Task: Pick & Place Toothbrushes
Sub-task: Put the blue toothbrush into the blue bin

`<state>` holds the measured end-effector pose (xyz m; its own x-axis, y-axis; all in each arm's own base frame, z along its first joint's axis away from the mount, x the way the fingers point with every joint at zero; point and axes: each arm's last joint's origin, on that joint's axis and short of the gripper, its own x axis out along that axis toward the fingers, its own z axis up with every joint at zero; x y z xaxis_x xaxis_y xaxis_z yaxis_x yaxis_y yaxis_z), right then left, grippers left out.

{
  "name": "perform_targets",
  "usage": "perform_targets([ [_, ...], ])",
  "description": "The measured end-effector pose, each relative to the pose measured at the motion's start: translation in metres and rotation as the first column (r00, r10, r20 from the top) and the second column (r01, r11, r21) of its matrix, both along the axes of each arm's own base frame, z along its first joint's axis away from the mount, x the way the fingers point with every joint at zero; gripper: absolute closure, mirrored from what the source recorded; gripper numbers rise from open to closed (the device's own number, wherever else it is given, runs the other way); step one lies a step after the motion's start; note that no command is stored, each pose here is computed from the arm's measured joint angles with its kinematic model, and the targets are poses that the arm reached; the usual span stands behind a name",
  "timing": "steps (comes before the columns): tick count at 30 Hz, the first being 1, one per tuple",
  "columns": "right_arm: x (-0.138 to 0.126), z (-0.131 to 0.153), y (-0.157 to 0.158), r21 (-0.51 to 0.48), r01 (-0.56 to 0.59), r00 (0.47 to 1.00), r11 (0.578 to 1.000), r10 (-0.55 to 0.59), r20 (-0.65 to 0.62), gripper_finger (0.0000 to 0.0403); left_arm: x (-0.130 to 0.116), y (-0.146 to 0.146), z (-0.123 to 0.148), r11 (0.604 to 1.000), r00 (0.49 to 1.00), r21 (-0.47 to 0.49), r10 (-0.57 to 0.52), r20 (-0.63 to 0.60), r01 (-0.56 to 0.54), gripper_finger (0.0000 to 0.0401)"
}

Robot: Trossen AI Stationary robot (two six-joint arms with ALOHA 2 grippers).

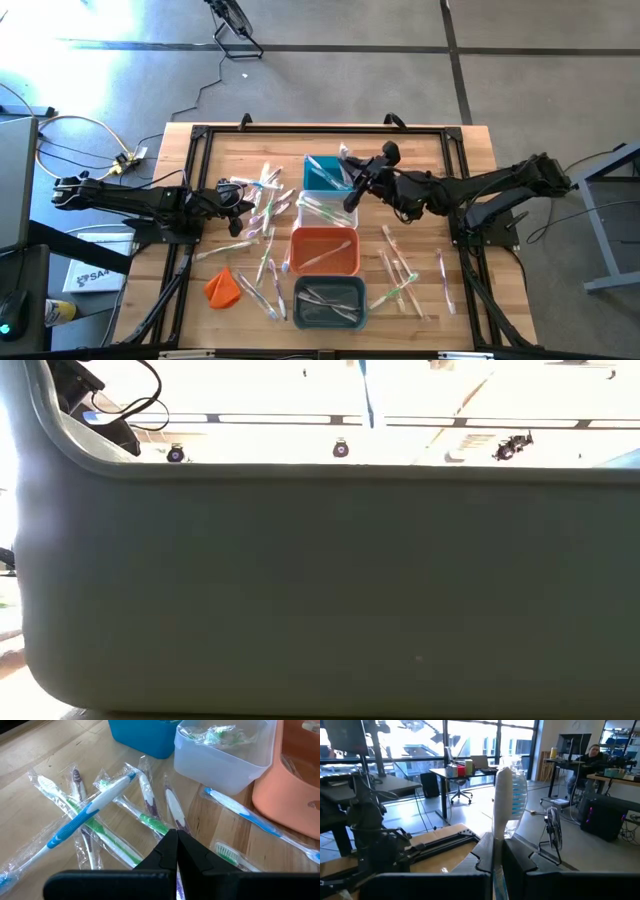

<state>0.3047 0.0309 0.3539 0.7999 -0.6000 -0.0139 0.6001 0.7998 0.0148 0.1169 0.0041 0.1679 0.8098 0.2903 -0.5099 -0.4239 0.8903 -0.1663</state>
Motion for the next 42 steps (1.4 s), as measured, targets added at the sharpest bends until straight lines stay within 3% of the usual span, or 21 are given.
perform_targets([
  [11, 0.02, -0.018, 0.001, 0.002, 0.067, 0.998, 0.998, -0.067, 0.003, 0.0392, 0.0, 0.0, 0.0, 0.999, 0.999, 0.046, -0.029, -0.017, 0.029, 0.0401],
  [26, 0.022, 0.013, -0.011, -0.023, 0.07, 0.996, 0.997, -0.069, 0.052, 0.0392, 0.0, 0.0, 0.001, 0.997, 0.999, 0.066, -0.04, -0.016, 0.041, 0.0401],
  [42, 0.024, 0.01, -0.018, 0.028, 0.057, 0.997, 0.998, -0.059, 0.058, 0.0395, 0.0, 0.0, 0.001, 0.997, 0.999, 0.066, -0.041, -0.017, 0.042, 0.0401],
])
